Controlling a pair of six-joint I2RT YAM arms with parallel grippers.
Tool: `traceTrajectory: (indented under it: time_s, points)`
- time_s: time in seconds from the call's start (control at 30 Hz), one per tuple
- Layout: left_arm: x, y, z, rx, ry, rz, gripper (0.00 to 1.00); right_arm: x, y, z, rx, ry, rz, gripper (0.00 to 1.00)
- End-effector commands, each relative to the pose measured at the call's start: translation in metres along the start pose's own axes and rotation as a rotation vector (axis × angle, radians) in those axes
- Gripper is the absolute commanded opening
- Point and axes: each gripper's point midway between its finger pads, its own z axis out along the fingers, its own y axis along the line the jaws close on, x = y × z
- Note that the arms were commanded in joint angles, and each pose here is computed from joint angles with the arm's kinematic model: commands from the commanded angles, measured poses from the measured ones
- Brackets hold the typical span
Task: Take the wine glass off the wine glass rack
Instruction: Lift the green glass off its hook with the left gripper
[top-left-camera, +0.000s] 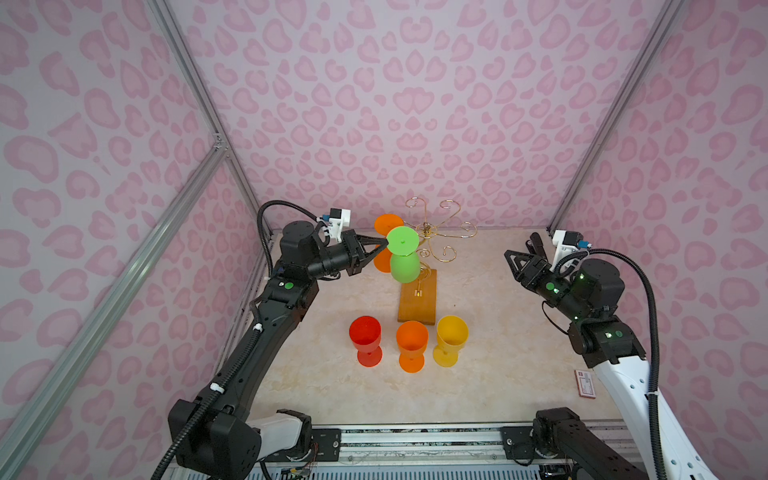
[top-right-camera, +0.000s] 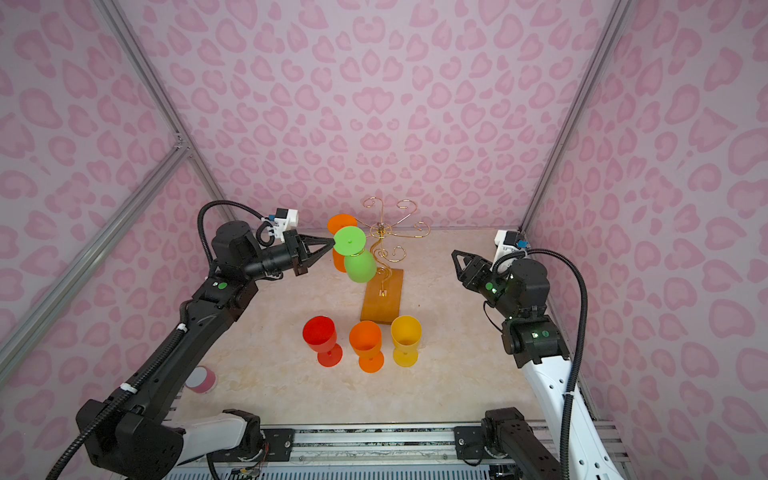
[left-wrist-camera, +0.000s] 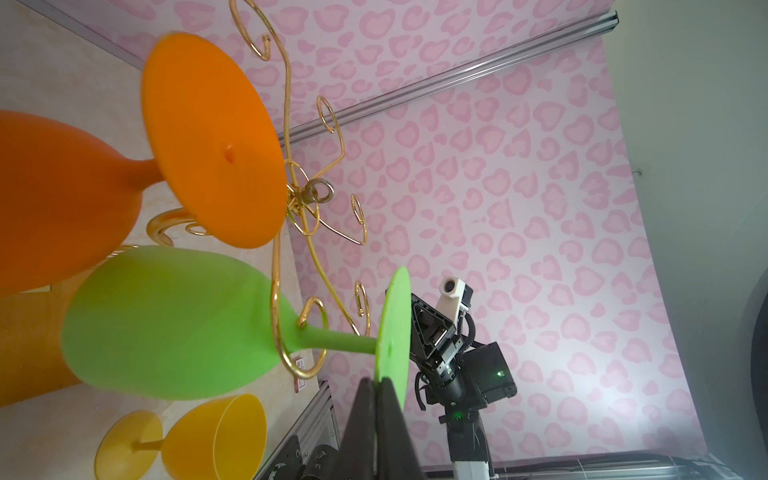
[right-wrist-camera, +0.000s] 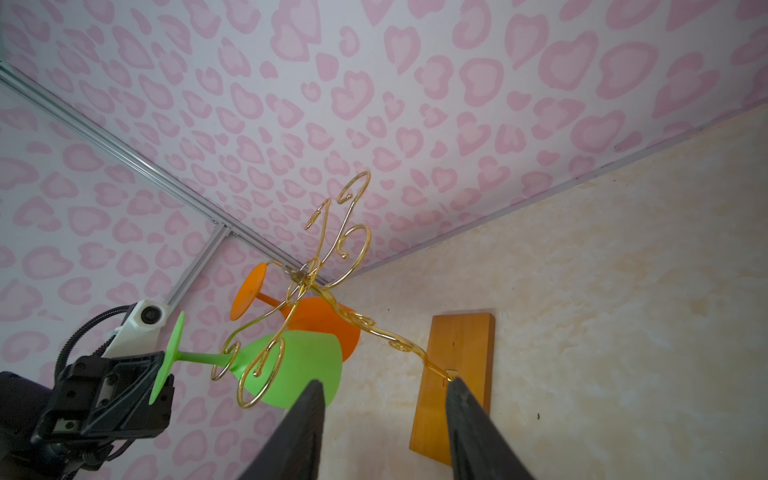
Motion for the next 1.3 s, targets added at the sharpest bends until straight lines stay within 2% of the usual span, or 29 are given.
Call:
traceTrajectory:
  time_s: [0.0,0.23,0.77,1.27]
  points:
    - [-0.001,-0.003,-0.003,0.004,0.000,-0.017,0.02,-0.001,0.002,0.000,-0.011,-0.009,-0.008,0.48]
    - [-0.007,0.004,-0.006,-0.026,-0.011,-0.073,0.02,0.000,0.000,0.001,-0.009,-0.009,-0.008,0.48]
    - [-0.026,0.009,0.007,-0.045,-0.034,-0.092,0.02,-0.001,-0.010,0.001,0.003,-0.012,-0.002,0.48]
    - [-0.013,0.002,0.028,-0.029,0.021,-0.084,0.02,0.000,-0.019,-0.001,0.007,-0.019,0.018,0.48]
